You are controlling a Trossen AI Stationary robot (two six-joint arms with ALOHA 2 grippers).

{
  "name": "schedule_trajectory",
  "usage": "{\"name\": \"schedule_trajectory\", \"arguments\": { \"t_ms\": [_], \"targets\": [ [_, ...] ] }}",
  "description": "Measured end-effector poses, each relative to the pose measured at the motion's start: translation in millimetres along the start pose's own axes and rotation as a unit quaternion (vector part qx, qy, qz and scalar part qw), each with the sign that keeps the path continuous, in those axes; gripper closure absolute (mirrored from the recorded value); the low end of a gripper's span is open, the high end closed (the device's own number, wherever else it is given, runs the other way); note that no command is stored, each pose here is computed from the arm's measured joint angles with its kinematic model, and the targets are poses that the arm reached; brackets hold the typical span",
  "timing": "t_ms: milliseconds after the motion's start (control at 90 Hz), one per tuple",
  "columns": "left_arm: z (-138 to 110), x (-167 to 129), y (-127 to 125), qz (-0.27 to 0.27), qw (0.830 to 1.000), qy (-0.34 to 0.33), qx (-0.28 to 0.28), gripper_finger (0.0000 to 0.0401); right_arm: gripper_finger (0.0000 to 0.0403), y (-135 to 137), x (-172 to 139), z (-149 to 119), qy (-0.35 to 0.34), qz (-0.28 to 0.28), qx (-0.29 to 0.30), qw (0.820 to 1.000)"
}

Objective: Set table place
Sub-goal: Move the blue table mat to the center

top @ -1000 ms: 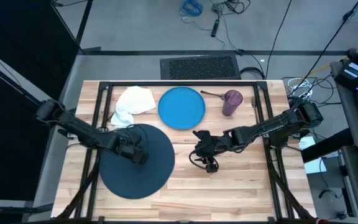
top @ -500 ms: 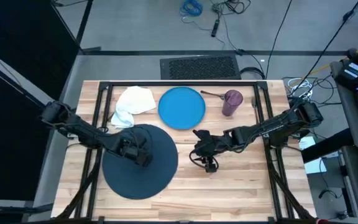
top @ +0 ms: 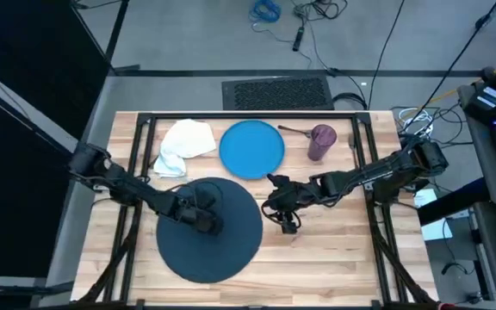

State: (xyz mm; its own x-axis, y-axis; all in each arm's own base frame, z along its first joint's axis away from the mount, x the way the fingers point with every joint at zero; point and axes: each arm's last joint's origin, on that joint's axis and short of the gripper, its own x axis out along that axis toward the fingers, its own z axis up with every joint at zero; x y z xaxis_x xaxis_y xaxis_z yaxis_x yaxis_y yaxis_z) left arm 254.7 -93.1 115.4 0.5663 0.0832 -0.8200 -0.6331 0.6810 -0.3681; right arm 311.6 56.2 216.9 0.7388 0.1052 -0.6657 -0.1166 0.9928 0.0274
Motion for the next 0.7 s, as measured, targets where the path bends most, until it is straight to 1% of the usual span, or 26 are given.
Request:
{"name": "schedule_trajectory", "arguments": {
  "t_ms": [89, 244, 533, 700],
  "targets": [
    [2, 6, -13, -0.006, 1.000, 0.000, 0.015, 0.0333, 0.0264, -2, -4, 2, -0.007, -0.002, 0.002, 1.000],
    [7, 17, -35, -0.019, 0.999, -0.001, 0.034, 0.0333, 0.0264, -4, -21, 8, -0.027, -0.002, 0.004, 1.000],
    [18, 37, -69, -0.039, 0.997, -0.001, 0.063, 0.0333, 0.0264, -4, -71, 12, -0.046, -0.002, 0.012, 0.999],
    [23, 49, -80, -0.042, 0.995, -0.007, 0.090, 0.0333, 0.0264, -7, -97, 10, -0.050, -0.041, 0.028, 0.998]
  ]
}}
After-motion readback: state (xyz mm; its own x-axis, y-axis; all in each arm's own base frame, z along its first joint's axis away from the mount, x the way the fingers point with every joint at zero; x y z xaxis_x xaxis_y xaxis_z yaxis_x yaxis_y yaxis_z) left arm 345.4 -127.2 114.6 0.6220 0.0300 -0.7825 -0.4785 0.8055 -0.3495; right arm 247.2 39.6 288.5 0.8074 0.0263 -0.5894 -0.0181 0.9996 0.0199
